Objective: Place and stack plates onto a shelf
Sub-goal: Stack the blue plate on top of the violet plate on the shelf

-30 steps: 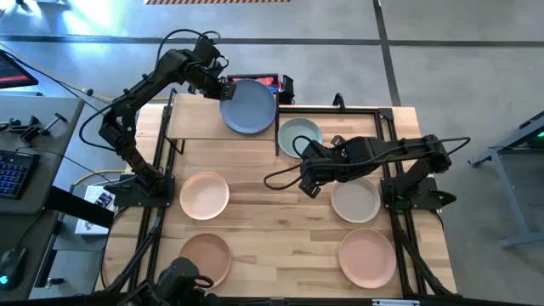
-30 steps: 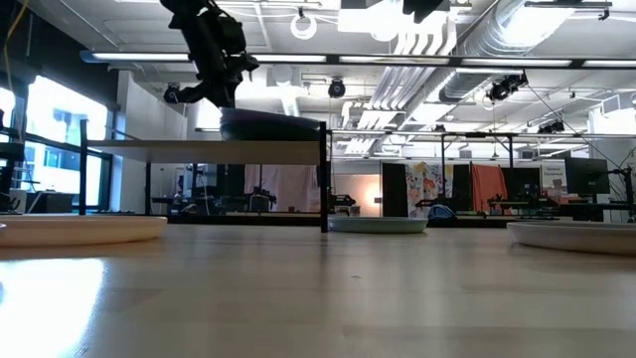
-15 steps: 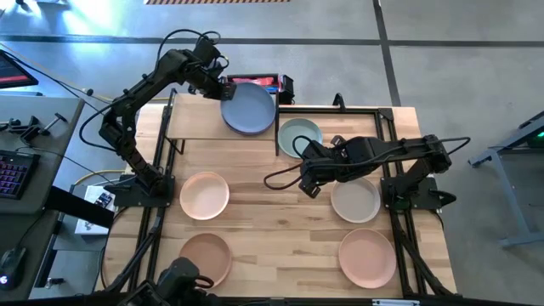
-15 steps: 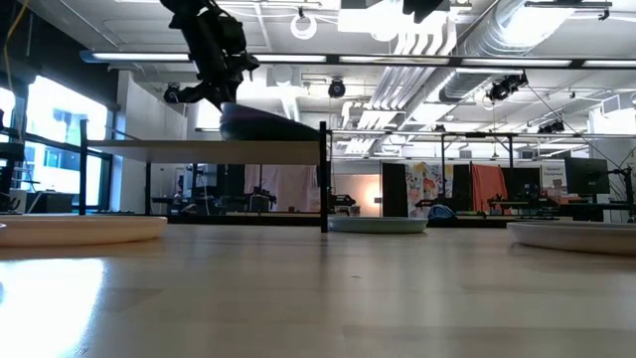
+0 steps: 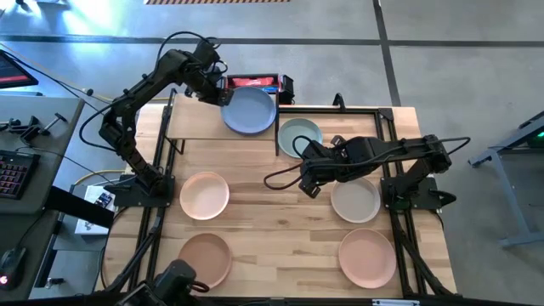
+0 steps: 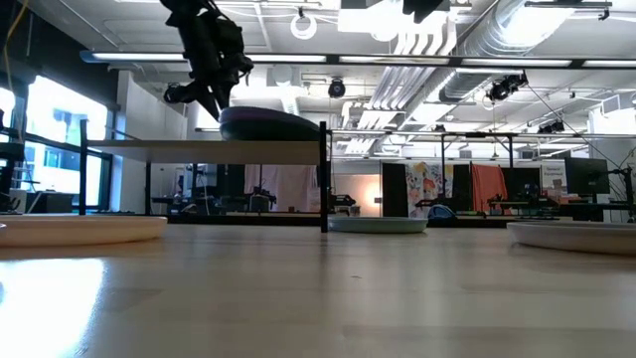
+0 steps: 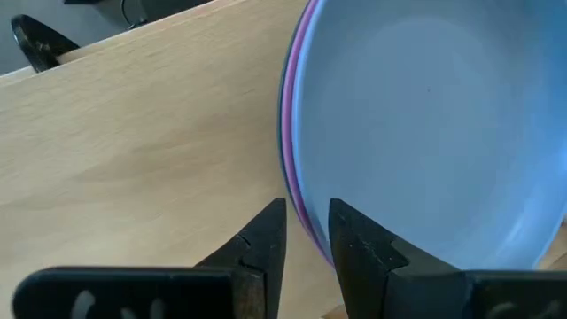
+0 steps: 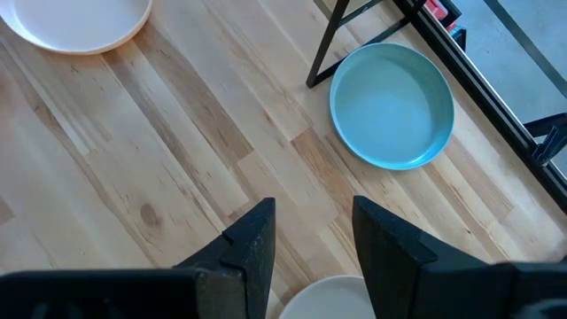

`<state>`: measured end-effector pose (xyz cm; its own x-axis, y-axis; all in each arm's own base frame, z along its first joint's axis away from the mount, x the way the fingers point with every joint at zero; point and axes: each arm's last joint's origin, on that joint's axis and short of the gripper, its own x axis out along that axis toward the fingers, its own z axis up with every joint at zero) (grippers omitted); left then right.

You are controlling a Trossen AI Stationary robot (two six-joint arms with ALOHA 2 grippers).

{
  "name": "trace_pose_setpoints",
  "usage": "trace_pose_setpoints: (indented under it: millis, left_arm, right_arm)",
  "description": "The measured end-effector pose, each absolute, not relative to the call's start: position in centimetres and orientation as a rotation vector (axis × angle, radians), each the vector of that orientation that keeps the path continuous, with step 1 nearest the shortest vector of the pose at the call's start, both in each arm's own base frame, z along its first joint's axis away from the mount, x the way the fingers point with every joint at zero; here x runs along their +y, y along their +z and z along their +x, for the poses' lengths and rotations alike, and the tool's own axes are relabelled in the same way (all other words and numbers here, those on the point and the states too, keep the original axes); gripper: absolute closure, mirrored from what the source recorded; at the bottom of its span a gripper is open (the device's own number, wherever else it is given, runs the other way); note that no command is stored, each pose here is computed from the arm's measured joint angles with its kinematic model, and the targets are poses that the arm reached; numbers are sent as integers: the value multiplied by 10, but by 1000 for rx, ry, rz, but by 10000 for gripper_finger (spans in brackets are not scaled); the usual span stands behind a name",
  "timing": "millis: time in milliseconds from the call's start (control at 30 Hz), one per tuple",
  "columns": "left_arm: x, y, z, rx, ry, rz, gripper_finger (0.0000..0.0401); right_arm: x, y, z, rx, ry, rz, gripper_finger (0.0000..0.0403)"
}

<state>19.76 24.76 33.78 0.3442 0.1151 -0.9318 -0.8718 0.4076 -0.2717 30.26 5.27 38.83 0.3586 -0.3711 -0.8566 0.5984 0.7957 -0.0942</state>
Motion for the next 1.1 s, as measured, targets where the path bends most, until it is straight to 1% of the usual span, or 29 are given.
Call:
trace_pose_setpoints:
  millis: [267,467,533,733,1100]
  left_arm:
    - [245,349,194,1023,759,-898,325]
    - [238,352,189,1099,749,-914,325]
    - [236,352,192,1117,745,-889,325]
    - [235,351,194,1154,850,-813,325]
    - [232,343,209,1186,857,-792,325]
  right_arm:
    - [53,388,303,1028,-634,252,274]
    - [53,388,303,1023,-644,268,274]
    - [53,388,303,1021,-647,272,274]
    - [53,388,303,1021,-646,272,274]
    - [52,388,303,1016,-652,267,274]
